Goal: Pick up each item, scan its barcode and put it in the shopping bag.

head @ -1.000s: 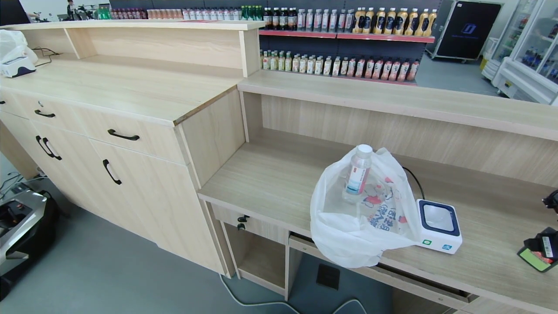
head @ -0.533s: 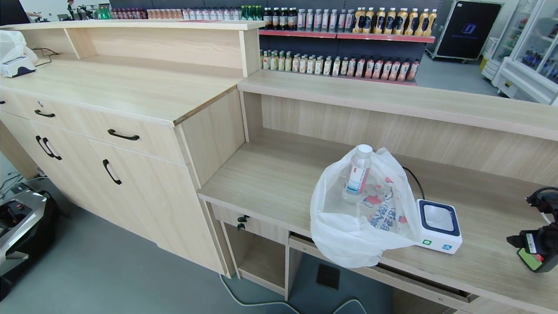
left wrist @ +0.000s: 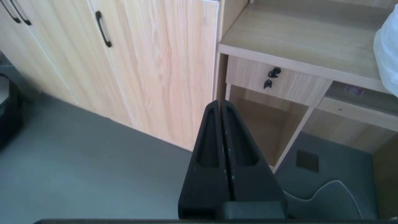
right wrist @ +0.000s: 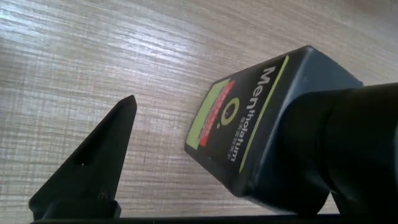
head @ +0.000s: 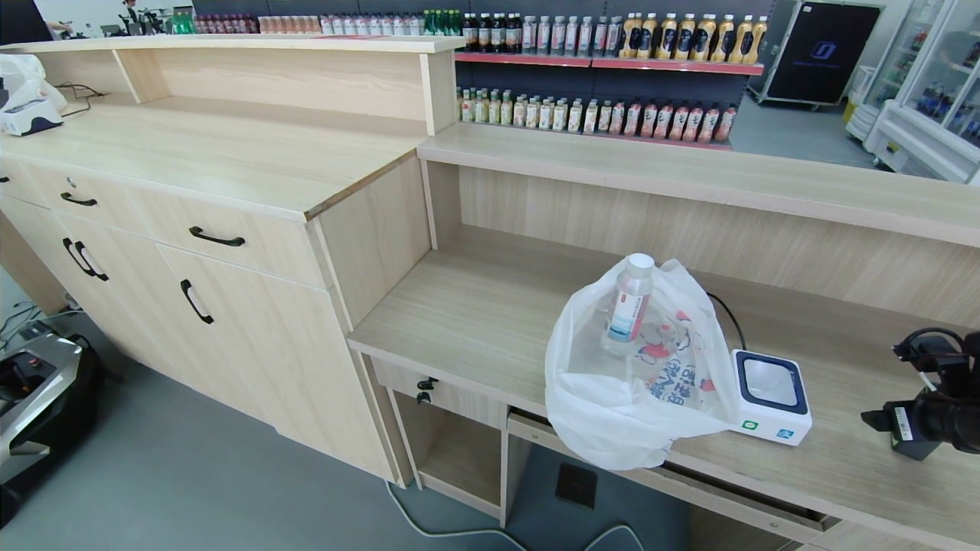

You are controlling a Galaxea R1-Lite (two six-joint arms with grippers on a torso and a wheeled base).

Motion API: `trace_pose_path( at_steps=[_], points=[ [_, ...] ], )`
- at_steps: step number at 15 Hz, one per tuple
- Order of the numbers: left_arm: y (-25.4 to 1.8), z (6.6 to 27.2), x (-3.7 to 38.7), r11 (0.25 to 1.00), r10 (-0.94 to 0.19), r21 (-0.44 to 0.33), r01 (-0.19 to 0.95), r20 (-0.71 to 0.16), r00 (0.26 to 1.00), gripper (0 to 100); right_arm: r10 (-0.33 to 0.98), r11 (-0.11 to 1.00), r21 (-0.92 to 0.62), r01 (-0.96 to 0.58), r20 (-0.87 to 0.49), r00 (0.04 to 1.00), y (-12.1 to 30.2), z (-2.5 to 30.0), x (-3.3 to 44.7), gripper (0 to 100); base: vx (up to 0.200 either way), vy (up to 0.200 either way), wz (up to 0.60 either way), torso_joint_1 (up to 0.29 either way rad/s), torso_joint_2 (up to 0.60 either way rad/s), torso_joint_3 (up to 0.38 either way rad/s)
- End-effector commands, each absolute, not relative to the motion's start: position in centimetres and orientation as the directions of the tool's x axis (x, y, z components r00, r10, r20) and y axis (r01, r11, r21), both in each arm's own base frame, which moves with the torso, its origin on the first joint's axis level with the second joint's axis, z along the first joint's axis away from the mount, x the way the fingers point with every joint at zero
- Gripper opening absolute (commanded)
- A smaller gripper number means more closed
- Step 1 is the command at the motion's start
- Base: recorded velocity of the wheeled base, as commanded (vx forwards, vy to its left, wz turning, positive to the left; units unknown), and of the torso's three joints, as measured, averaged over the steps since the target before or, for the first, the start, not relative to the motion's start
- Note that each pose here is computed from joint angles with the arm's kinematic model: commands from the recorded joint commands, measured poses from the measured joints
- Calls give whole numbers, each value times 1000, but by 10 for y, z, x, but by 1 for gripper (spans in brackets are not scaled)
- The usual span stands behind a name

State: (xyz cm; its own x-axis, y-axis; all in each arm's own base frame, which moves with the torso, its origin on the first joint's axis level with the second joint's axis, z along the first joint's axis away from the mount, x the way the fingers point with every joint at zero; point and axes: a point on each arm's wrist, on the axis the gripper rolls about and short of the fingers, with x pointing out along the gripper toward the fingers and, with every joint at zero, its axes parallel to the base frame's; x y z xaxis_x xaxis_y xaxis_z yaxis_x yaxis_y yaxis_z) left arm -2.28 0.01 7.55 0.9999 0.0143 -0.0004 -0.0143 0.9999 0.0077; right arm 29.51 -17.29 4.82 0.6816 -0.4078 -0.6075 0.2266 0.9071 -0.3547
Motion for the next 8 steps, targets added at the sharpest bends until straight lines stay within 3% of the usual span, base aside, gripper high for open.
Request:
trace_pose_path(
  at_steps=[1, 3, 4, 8],
  points=[
    [0, 75, -23, 1000, 15, 8, -15, 0, 1000, 0, -397, 911, -355, 212, -605, 690, -169, 46, 299, 100, 0, 0, 0, 0, 0, 0],
    [0, 75, -23, 1000, 15, 8, -15, 0, 1000, 0, -389, 913, -355, 202, -605, 694, -166, 46, 301, 100, 0, 0, 0, 0, 0, 0],
    [0, 75, -23, 1000, 15, 8, -15, 0, 1000, 0, -388, 913, -354, 202, -605, 695, -165, 46, 301, 0, 0, 0, 0, 0, 0, 0],
    [0, 75, -23, 1000, 15, 8, -15, 0, 1000, 0, -390, 910, -362, 202, -581, 714, -163, 48, 303, 0, 0, 0, 0, 0, 0, 0]
  ],
)
